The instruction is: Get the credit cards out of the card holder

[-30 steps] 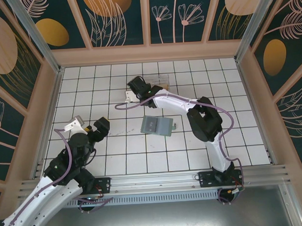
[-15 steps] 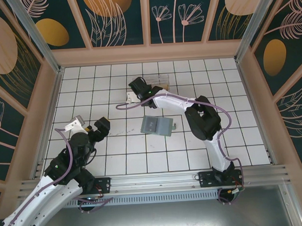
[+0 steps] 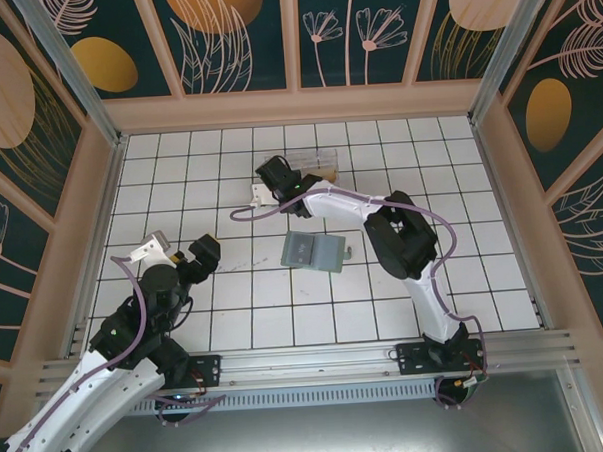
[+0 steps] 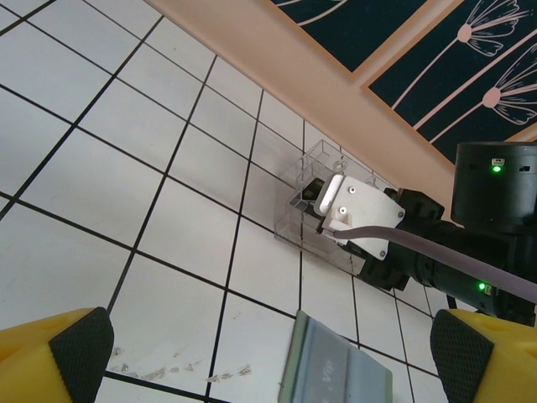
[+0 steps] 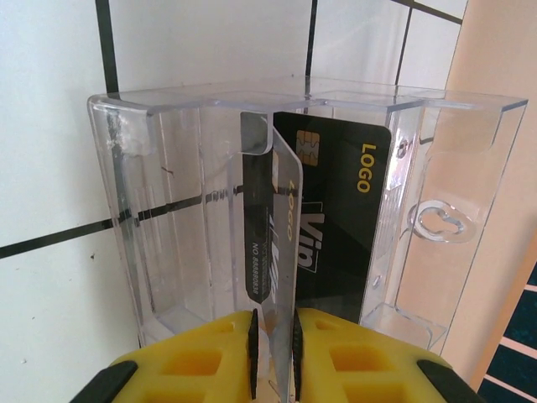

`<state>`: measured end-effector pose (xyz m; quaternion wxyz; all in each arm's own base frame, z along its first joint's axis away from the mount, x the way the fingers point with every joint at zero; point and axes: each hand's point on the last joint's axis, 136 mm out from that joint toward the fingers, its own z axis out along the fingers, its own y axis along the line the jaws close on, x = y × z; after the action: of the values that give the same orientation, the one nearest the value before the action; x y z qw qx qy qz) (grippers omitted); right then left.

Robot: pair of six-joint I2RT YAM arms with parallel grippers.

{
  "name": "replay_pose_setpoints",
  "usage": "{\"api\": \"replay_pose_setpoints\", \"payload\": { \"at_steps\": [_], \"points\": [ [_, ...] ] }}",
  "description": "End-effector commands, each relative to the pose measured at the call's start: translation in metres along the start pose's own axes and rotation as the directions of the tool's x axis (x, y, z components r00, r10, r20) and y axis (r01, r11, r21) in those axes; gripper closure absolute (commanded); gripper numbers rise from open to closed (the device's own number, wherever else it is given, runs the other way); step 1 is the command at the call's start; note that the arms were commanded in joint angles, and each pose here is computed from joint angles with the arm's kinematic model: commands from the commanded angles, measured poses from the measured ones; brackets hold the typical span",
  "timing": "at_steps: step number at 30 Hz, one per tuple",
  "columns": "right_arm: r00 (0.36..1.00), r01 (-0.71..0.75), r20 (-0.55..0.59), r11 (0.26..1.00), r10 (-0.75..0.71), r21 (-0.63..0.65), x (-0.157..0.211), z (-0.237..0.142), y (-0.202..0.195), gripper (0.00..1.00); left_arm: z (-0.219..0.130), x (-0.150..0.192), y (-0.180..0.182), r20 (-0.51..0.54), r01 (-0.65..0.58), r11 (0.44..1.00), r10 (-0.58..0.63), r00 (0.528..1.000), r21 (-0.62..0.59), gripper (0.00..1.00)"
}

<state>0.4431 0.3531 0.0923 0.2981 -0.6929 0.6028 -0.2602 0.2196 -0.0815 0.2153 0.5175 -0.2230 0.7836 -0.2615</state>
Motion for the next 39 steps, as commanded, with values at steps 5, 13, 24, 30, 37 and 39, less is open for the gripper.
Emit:
{"api": "replay_pose_setpoints", "payload": {
  "at_steps": [5,13,24,30,37,39],
  "points": [
    [0.998,-0.056,0.006,0.994,0.055,0.089,-0.002,0.008,-0.026,0.79,0.003,0.002,0.002,0.007,-0.003,1.0,0.004,1.0,-0.005,0.01],
    [0.996,-0.087,-0.009,0.986,0.089,0.142,0.005,0.012,-0.041,0.76,0.005,0.003,0.002,0.003,-0.009,1.0,0.009,1.0,-0.005,0.02],
    [0.994,-0.108,-0.004,0.981,0.11,0.158,0.007,0.023,-0.045,0.75,0.006,0.003,0.002,0.003,-0.015,1.0,0.015,1.0,-0.008,0.02],
    [0.992,-0.121,-0.001,0.978,0.122,0.168,0.007,0.027,-0.047,0.75,0.007,0.004,0.003,0.0,-0.017,1.0,0.017,1.0,-0.011,0.02],
    [0.99,-0.136,-0.004,0.975,0.139,0.178,0.01,0.033,-0.048,0.74,0.006,0.004,0.003,-0.001,-0.019,1.0,0.019,1.0,-0.012,0.01],
    [0.99,-0.141,-0.004,0.974,0.144,0.176,0.01,0.035,-0.047,0.74,0.006,0.004,0.002,-0.001,-0.019,1.0,0.019,1.0,-0.01,0.01]
  ]
}}
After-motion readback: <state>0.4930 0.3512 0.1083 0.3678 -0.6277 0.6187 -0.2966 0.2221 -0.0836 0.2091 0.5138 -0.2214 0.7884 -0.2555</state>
